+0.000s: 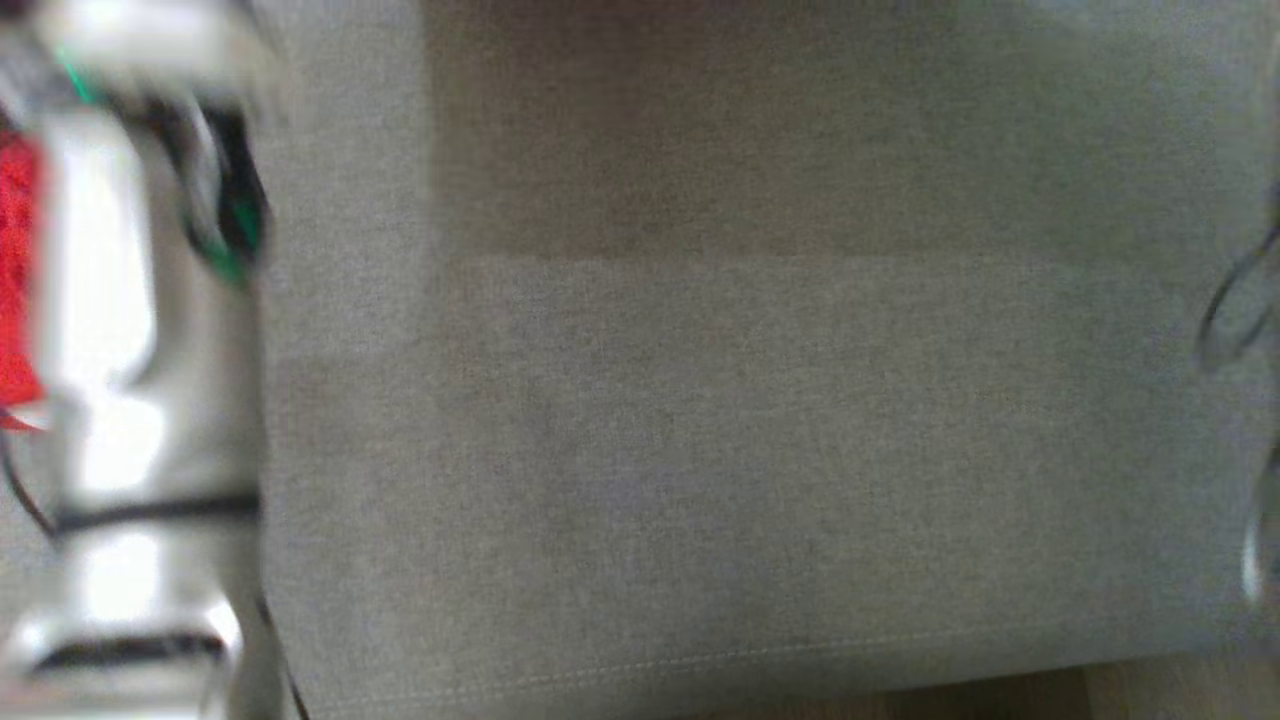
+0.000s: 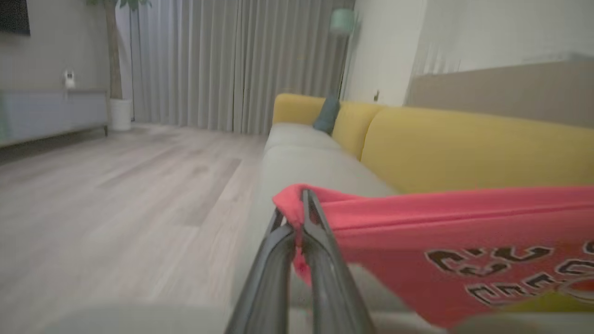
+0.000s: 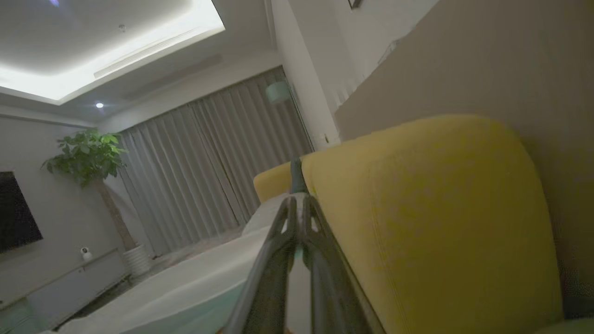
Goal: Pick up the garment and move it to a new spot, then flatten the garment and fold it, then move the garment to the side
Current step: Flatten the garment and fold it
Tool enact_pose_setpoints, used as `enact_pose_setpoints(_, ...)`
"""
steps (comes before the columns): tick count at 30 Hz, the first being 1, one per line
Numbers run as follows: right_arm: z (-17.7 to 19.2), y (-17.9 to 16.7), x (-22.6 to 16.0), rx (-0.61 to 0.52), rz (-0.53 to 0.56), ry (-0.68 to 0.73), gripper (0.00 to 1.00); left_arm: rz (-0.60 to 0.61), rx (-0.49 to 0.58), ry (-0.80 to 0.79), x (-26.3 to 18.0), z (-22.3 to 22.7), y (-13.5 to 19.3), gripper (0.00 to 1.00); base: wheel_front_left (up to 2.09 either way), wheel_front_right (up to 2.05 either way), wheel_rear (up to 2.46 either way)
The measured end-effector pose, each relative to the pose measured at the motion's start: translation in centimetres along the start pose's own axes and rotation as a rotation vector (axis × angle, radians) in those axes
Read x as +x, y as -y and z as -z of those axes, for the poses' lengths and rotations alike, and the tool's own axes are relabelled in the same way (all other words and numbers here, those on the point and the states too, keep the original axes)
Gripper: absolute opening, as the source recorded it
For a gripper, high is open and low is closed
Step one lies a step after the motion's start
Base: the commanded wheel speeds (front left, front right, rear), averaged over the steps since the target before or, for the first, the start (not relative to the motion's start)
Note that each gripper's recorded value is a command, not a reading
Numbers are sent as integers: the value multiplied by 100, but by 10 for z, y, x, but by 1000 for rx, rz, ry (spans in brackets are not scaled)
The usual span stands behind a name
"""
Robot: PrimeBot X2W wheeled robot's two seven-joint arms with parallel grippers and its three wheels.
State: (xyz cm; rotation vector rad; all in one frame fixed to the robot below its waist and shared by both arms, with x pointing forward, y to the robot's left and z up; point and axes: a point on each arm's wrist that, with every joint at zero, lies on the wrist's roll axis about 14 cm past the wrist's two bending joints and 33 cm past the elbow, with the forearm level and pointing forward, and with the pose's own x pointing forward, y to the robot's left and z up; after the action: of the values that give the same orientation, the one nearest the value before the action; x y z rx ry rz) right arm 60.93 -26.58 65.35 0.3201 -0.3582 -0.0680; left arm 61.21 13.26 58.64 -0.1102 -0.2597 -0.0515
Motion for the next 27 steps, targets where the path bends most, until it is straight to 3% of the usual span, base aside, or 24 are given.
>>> enact_pose_setpoints(5, 97, 24, -99, 29, 34, -306, 0, -125, -101, -322, -107, 105, -23, 0, 0, 0, 0)
enact_pose_setpoints(8, 128, 29, -160, 71, 49, -445, 0, -180, -115, -463, -169, 138, -34, 0, 0, 0, 0)
enact_pose_setpoints(11, 135, 30, -219, 141, 74, -523, 0, -201, -165, -563, -222, 153, -31, 0, 0, 0, 0)
enact_pose_setpoints(18, 125, 43, -297, 173, 131, -601, 0, -234, -203, -603, -276, 143, -25, 0, 0, 0, 0)
enact_pose_setpoints(27, 119, 47, -361, 236, 193, -678, 0, -233, -186, -587, -315, 124, -26, 0, 0, 0, 0)
